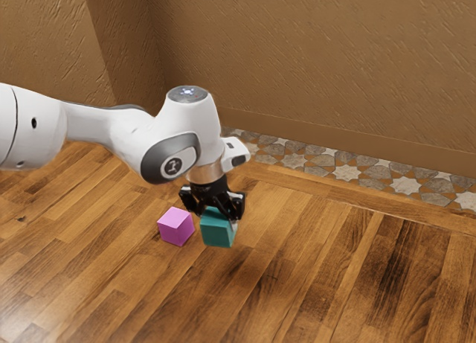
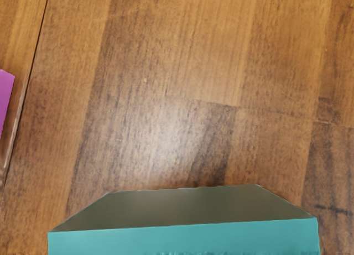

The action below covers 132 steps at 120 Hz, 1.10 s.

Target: Pick up the blue block with one arm, and put the blue block on the pink block with one arm

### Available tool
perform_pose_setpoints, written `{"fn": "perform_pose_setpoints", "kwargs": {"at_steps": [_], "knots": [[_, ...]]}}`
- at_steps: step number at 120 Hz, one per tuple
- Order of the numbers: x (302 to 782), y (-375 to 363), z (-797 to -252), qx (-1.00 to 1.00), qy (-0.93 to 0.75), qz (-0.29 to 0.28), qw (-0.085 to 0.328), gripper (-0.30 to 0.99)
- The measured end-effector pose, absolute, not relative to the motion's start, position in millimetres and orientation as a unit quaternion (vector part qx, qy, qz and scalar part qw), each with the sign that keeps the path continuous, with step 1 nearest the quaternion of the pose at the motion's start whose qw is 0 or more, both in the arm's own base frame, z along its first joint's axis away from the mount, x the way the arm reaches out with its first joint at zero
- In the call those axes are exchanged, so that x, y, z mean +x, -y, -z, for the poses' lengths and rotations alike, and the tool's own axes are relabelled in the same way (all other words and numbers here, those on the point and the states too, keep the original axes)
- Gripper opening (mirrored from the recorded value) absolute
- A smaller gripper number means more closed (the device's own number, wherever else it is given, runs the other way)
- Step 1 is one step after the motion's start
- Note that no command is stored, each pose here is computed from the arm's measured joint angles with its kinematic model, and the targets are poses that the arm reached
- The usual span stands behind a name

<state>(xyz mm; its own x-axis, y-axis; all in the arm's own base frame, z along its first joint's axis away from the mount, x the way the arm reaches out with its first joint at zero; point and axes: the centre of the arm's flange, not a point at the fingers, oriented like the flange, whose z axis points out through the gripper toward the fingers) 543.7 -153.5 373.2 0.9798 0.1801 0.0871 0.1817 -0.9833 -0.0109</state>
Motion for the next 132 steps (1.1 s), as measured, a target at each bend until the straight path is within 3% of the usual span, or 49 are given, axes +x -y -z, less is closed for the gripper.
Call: {"fn": "perform_pose_setpoints", "kwargs": {"at_steps": [47,132], "knots": [[555,55,-373,-0.998,0.065,0.011,0.017,0.37],[587,-13,-353,-0.999,-0.045,0.007,0.01,0.37]]}}
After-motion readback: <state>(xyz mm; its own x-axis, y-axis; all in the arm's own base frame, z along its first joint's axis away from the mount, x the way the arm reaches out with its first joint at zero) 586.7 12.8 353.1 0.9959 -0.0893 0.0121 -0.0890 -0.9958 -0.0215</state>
